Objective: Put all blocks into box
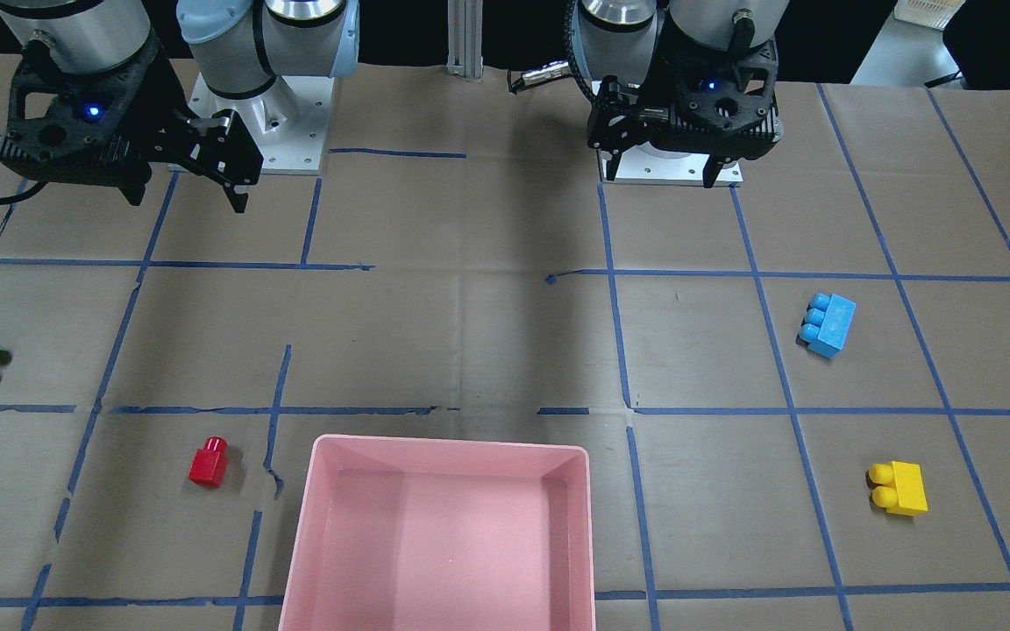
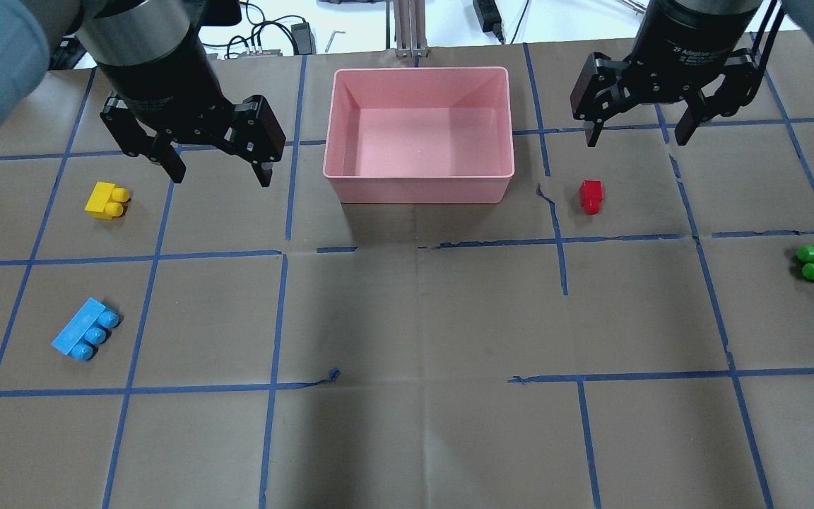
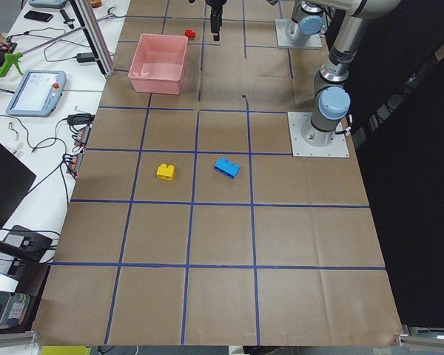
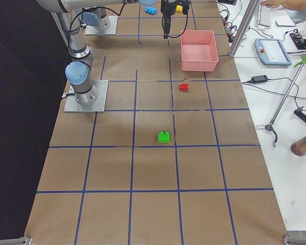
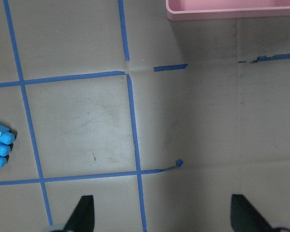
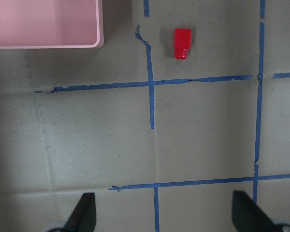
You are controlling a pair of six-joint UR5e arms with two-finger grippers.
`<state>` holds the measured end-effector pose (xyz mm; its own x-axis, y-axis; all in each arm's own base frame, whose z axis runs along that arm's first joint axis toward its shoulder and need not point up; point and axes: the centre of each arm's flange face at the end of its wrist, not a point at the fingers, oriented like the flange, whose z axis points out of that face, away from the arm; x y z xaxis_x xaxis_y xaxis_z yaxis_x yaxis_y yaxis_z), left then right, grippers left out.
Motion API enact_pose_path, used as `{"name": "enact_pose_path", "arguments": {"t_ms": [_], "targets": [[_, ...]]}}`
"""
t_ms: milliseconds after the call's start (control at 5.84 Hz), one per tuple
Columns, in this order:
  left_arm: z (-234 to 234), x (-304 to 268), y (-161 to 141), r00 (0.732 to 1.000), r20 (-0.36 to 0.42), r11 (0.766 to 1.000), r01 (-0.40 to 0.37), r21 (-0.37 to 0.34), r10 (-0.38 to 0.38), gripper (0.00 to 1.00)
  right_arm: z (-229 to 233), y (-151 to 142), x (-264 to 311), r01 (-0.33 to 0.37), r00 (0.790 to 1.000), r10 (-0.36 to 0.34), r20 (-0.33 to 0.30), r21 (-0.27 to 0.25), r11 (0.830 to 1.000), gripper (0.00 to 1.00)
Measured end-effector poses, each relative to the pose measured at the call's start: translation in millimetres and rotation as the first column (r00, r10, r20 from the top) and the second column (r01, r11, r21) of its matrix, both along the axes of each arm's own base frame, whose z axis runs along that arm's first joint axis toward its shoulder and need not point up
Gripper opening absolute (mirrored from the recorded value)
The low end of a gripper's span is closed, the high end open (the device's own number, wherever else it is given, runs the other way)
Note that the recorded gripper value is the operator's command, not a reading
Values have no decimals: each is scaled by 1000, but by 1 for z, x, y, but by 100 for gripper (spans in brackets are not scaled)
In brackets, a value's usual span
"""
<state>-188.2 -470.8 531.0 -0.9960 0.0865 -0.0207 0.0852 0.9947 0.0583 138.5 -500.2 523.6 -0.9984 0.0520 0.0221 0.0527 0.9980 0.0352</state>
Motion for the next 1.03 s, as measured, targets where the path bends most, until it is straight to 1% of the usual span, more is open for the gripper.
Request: {"name": "enact_pose_path", "arguments": {"t_ms": [685,856,1027], "targets": [[3,1,6,1000,0,1000,-1,-1,1,99,-1,0,-1,3,1000,-3,-4,3,1000,100],[4,3,10,1000,3,1000,17,10,-17,99,-1,0,-1,5,1000,-5,-6,4,1000,100],[5,14,12,998,1,997,69,27,-69,99,-1,-1,-2,5,1000,-5,-7,5,1000,100]]}}
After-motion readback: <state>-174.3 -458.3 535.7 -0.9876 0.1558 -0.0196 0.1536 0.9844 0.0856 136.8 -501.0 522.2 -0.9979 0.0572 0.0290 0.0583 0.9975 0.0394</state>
